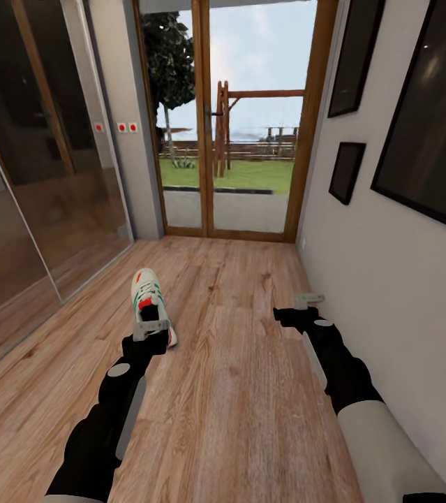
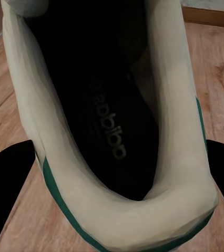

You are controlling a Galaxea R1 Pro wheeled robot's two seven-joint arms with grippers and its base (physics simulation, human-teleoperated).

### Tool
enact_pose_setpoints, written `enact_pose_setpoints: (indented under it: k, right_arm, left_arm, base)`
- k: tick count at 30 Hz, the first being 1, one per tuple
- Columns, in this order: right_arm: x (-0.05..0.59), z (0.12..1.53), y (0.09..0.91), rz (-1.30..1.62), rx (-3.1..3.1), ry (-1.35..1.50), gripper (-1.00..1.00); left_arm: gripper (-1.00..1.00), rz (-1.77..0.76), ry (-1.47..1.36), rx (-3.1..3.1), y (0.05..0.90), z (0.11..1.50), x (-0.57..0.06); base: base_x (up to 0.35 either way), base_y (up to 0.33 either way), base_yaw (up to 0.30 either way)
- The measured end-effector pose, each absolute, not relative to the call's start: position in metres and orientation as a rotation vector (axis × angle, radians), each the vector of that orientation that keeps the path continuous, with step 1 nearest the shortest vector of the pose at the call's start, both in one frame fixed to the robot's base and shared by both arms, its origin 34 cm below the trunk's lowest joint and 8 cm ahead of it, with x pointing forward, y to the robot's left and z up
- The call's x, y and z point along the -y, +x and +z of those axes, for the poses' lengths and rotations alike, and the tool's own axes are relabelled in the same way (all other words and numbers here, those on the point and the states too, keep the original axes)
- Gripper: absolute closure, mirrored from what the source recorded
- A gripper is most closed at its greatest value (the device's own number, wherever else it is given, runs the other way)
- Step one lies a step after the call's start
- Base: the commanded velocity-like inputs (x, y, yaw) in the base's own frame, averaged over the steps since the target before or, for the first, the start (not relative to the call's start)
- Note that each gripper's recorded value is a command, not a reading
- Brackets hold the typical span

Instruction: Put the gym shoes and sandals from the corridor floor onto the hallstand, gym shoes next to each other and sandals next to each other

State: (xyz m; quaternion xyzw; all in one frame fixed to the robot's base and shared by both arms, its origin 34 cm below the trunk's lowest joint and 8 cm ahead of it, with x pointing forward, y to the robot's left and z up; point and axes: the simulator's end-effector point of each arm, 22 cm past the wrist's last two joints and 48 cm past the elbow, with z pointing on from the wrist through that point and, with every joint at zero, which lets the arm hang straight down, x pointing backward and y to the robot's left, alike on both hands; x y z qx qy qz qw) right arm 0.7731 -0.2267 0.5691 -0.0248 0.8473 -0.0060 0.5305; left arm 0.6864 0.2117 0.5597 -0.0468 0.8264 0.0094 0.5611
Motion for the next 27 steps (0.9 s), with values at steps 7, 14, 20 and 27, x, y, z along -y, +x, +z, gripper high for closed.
enact_pose_setpoints:
  k: [7, 14, 20, 27]
  right_arm:
    - [0.227, 0.577, 0.772, -0.015, -2.011, -0.059, -1.00]
    - [0.227, 0.585, 0.772, -0.015, -1.999, -0.059, -1.00]
    - [0.227, 0.592, 0.771, -0.016, -1.989, -0.059, -1.00]
    - [0.227, 0.595, 0.771, -0.017, -1.986, -0.058, -1.00]
  left_arm:
    - [1.00, 0.020, -0.111, -1.936, 0.686, 0.567, -0.211]
    - [1.00, 0.019, -0.111, -1.924, 0.685, 0.574, -0.211]
    - [1.00, 0.018, -0.111, -1.914, 0.685, 0.580, -0.211]
    - [1.00, 0.018, -0.111, -1.910, 0.684, 0.582, -0.211]
  base:
    - [0.014, 0.000, 0.000]
    - [0.252, 0.000, 0.000]
    - [0.336, 0.000, 0.000]
    - [0.346, 0.000, 0.000]
